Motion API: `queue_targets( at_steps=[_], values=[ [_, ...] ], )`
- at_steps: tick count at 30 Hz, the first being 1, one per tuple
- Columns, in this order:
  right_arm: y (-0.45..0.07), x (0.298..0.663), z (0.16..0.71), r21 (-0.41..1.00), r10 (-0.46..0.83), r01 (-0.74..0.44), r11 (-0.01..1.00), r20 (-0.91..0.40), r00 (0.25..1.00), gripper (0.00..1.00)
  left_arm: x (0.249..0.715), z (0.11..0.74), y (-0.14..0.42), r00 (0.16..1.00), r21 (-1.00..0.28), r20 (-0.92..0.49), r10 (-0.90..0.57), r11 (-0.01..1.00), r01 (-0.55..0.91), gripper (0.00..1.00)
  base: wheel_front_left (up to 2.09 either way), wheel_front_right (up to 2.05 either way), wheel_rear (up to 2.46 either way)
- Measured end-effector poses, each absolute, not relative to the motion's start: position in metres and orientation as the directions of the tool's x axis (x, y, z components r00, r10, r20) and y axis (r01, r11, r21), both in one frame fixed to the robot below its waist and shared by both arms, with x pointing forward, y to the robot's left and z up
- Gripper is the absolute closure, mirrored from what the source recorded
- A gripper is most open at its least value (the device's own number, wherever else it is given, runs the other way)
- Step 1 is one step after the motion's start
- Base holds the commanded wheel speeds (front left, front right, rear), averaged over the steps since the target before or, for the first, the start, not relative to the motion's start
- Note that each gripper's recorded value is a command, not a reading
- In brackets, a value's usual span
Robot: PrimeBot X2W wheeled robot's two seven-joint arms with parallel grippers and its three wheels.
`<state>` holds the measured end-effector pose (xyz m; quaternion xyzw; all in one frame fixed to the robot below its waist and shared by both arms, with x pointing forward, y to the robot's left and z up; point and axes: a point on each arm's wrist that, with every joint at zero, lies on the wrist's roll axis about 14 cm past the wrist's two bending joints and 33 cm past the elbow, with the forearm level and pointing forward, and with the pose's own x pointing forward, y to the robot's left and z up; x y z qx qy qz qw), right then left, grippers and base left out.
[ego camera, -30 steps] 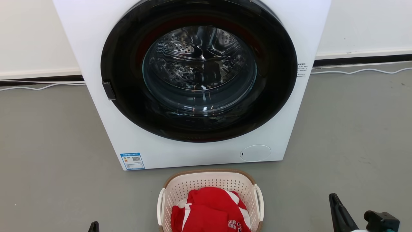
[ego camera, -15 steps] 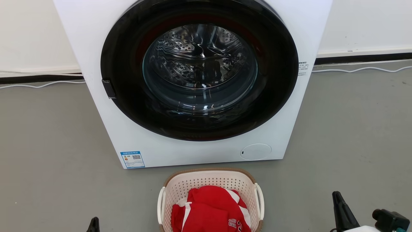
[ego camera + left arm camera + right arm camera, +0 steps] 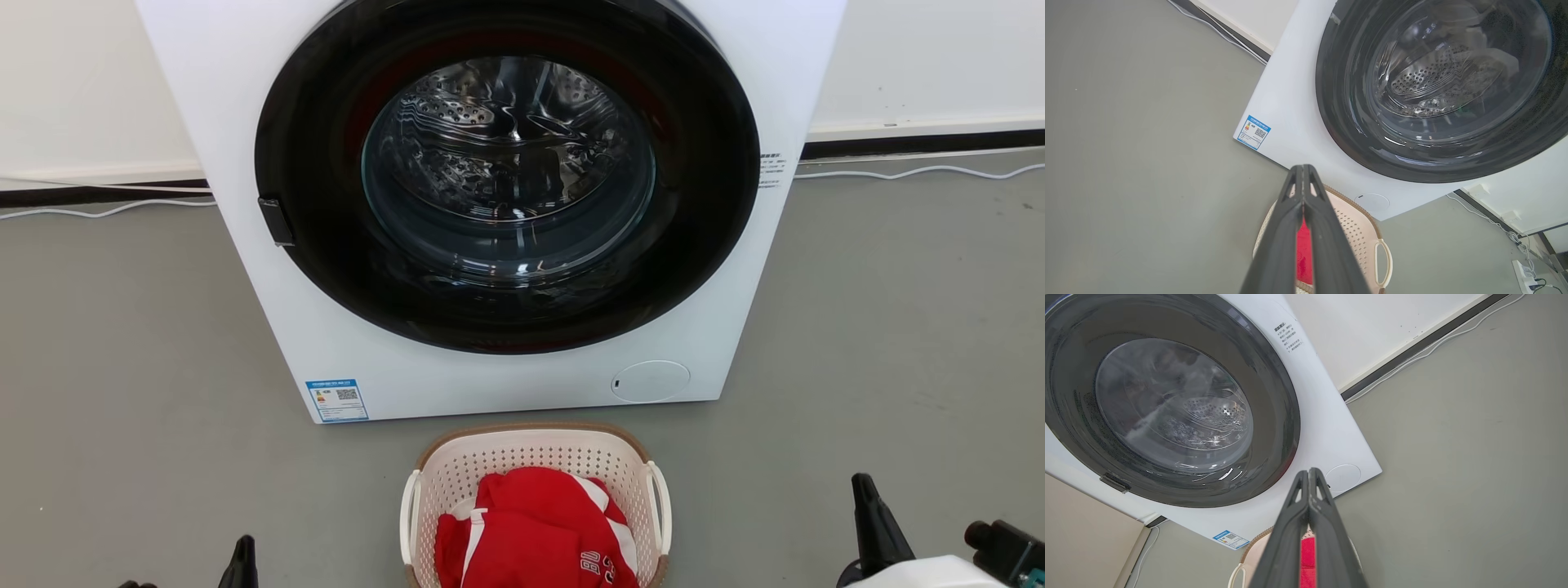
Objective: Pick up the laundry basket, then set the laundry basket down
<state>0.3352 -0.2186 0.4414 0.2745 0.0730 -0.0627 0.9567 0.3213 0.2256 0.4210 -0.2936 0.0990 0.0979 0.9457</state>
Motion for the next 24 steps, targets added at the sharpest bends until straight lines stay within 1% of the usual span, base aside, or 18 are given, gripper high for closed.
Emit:
queue_targets(
  at_steps=[19, 24],
  values=[
    [-0.218, 0.339, 0.443, 0.686, -0.084, 0.190, 0.703, -0.185, 0.979, 1.00, 0.335, 0.432, 0.221, 0.967, -0.701, -0.230, 0.112, 0.670, -0.244, 1.00, 0.00, 0.00, 0.00],
    [-0.217, 0.347, 0.451, 0.732, -0.081, 0.179, 0.657, -0.167, 0.983, 1.00, 0.336, 0.432, 0.220, 0.966, -0.738, -0.233, 0.108, 0.627, -0.249, 1.00, 0.00, 0.00, 0.00]
  ],
)
